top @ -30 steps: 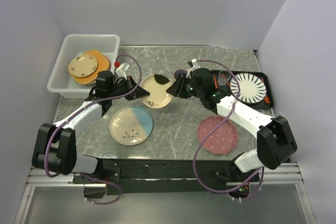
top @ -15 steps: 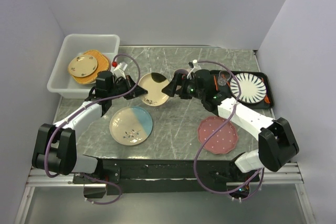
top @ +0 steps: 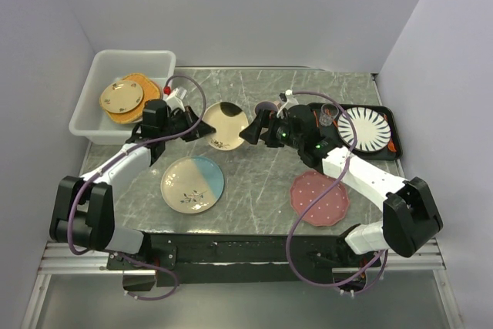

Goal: Place the plates into the plastic bin on the countertop
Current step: Place the plate in the plastic bin.

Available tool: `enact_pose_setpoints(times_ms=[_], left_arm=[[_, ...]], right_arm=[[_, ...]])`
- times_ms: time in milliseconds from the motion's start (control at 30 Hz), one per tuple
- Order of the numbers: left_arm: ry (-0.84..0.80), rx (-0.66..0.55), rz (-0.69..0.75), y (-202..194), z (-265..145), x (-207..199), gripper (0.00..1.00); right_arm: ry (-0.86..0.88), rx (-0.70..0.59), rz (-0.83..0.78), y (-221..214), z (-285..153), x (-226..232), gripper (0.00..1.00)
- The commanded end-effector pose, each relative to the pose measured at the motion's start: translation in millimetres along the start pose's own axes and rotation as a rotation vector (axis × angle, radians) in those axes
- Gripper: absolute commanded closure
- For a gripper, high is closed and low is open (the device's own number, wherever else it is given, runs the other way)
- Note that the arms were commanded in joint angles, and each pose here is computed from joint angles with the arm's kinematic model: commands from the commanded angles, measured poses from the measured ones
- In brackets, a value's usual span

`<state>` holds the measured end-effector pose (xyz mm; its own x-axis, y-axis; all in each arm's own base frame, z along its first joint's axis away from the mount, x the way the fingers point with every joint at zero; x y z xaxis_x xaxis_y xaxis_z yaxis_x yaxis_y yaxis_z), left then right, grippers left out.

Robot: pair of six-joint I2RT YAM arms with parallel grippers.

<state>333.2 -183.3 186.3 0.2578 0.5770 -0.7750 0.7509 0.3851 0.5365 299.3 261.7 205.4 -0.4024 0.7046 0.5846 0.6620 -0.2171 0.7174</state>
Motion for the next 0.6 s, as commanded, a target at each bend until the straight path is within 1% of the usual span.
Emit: enact_pose_setpoints(times_ms=[0, 100, 300, 500, 567], left_arm=[[-0.003, -0.091, 0.071, 36.0, 1.7, -17.0, 0.99], [0.023, -0.097, 0.062, 48.2, 2.9, -11.3, 0.99], [0.017, -0.165, -0.002, 80.4, -10.0, 5.8, 0.99], [0.050, -0.244, -0.058, 113.5, -22.7, 26.7, 0.99], [0.054, -0.292, -0.085, 127.5, -32.1, 34.5, 0.99]], right_arm=[[0.051, -0.047, -0.024, 6.8, -7.5, 9.5, 0.00], [0.047, -0.044, -0.021, 5.6, -8.6, 8.4, 0.00], [0.047, -0.036, -0.023, 2.6, -9.0, 7.2, 0.00], [0.039, -0.023, -0.017, -3.2, -8.7, 3.3, 0.00], [0.039, -0.023, -0.014, -2.9, -8.4, 3.5, 0.00]])
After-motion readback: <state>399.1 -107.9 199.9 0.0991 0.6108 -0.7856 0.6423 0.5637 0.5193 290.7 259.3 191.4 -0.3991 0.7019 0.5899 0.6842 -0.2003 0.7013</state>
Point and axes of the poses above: each gripper's point midway between its finger pads, its own z axis out along the fingers, its own x axis along the line the jaws close on, y = z × x, the point moved 3 cm from there along -z, back along the fingers, and after that the axes turned 6 degrees about -z, right-handed, at the moved point
